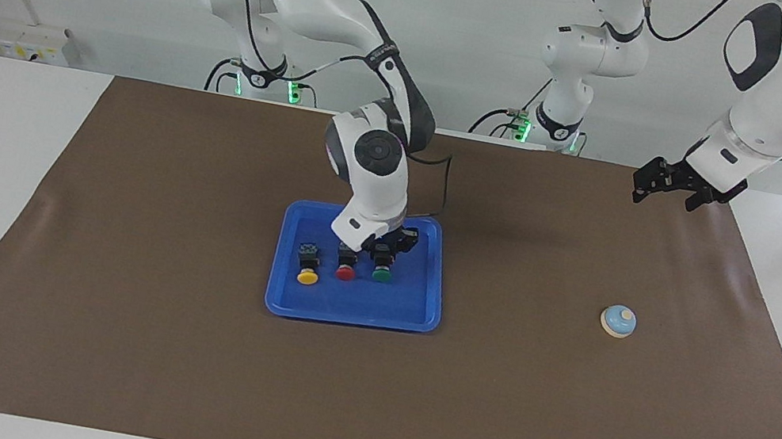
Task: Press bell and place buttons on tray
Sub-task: 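Carry the green button into the tray beside the red one and release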
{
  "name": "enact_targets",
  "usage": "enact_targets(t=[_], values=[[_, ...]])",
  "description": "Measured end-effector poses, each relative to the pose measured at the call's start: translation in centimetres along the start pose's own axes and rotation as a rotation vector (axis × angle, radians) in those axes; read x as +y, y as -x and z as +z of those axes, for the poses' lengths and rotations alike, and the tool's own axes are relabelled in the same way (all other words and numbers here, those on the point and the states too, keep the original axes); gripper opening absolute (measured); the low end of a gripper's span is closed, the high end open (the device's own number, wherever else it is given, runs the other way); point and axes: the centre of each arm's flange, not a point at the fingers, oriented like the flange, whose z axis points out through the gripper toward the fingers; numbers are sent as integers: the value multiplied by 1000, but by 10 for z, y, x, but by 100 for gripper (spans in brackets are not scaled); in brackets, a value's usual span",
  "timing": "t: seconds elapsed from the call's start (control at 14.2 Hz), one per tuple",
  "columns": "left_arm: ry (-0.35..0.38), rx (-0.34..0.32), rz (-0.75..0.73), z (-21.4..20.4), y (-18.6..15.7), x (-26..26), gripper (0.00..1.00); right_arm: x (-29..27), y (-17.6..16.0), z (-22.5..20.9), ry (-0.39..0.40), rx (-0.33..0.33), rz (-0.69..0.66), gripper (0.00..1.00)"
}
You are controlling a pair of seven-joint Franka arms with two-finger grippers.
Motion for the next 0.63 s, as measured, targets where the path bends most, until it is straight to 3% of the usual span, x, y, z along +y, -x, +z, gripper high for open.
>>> enact_targets(t=[0.14,0.21,0.42,0.56,0.63], values=[[0,0,0,0,0,0,100,1,0,0,1,0,3,41],[0,0,0,0,0,0,100,3,-1,-1,1,0,6,46],[0,0,0,0,0,0,100,4,-8,-23,6,-4,12,77],[0,0,0,0,0,0,100,13,-18,-66,-5,38,29,100],[0,0,0,0,0,0,100,24,-21,-94,-12,63,42,100]])
